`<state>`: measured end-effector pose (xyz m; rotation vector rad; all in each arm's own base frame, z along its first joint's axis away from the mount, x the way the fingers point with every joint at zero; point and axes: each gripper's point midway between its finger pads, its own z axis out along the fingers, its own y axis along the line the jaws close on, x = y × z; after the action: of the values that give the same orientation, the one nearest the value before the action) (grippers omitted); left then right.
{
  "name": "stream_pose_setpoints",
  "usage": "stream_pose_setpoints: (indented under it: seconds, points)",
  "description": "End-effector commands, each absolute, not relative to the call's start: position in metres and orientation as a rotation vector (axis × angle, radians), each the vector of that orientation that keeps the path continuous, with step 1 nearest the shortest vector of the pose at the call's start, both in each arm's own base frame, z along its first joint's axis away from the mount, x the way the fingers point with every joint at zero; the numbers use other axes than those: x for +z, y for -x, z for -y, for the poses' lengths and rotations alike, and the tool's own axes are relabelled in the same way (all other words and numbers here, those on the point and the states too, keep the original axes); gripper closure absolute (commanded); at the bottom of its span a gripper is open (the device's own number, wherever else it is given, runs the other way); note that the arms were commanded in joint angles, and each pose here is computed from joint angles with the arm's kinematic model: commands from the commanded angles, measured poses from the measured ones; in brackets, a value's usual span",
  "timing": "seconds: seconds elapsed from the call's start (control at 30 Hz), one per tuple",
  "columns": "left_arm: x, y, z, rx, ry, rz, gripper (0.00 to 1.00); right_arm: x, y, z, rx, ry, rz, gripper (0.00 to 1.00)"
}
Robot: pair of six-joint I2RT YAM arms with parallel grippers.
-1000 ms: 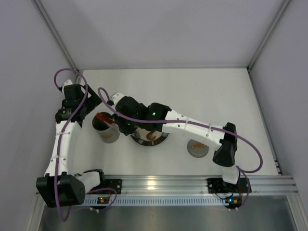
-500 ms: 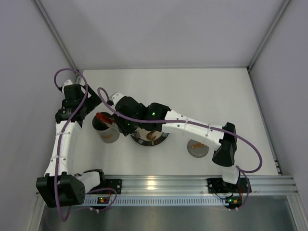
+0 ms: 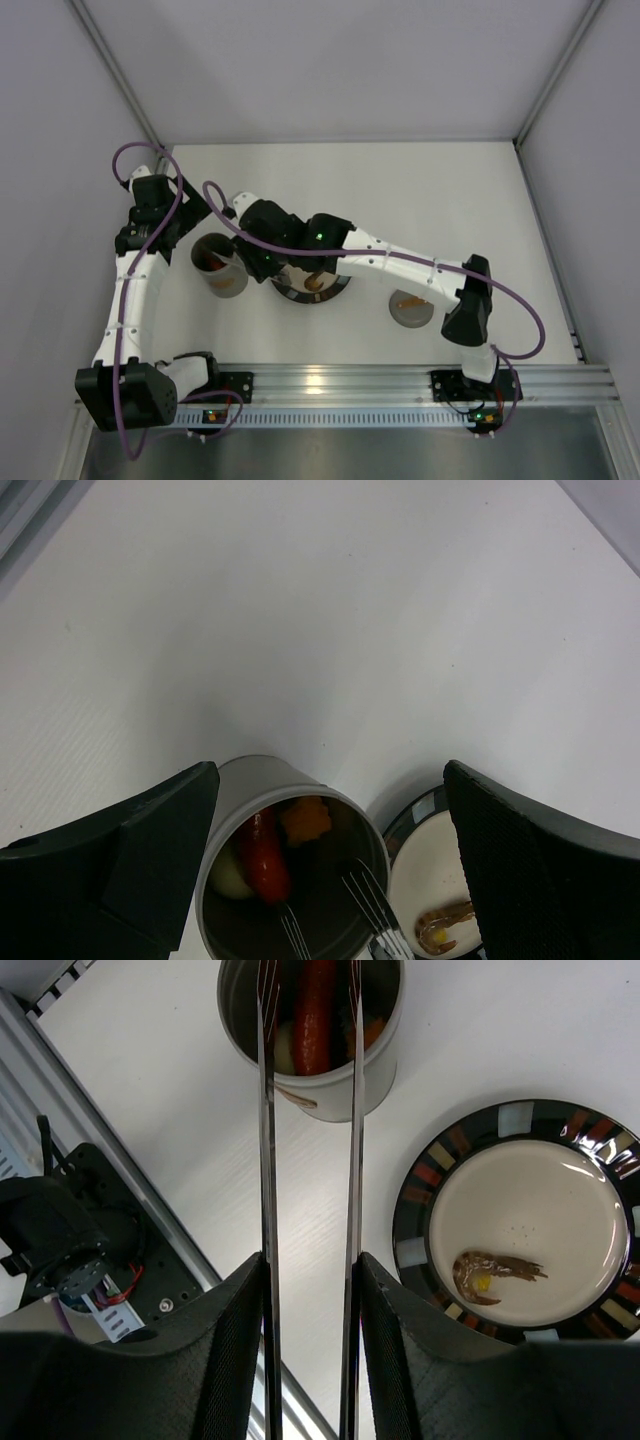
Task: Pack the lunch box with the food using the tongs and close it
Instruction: Place the fake food in the packing box, then pick up the fake food from the plate.
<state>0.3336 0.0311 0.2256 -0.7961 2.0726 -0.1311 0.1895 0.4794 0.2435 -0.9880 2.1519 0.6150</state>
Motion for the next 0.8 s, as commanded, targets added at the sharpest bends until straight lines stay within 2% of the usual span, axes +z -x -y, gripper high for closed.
stream_pose_setpoints:
  seconds: [0.0,0.27,0.53,0.77]
  points:
    - [0.246,-0.34,-0.036,-0.137,0.776,-1.99,0.01,0.305,-0.186,-0.475,0.679,0.925,-2.019,0.6]
    - [0.248,-0.34,-0.035,-0.143,0.775,-1.987,0.01,0.315,-0.189,-0.405,0.552,0.775,-2.027,0.59]
    - [0.247,-0.342,-0.035,-0.149,0.775,-1.989,0.01,0.25,-0.18,-0.336,0.397,0.653,-2.179,0.57]
    - [0.245,-0.341,-0.034,-0.151,0.771,-1.994,0.01,0.207,-0.174,-0.312,0.309,0.611,-2.269,0.56]
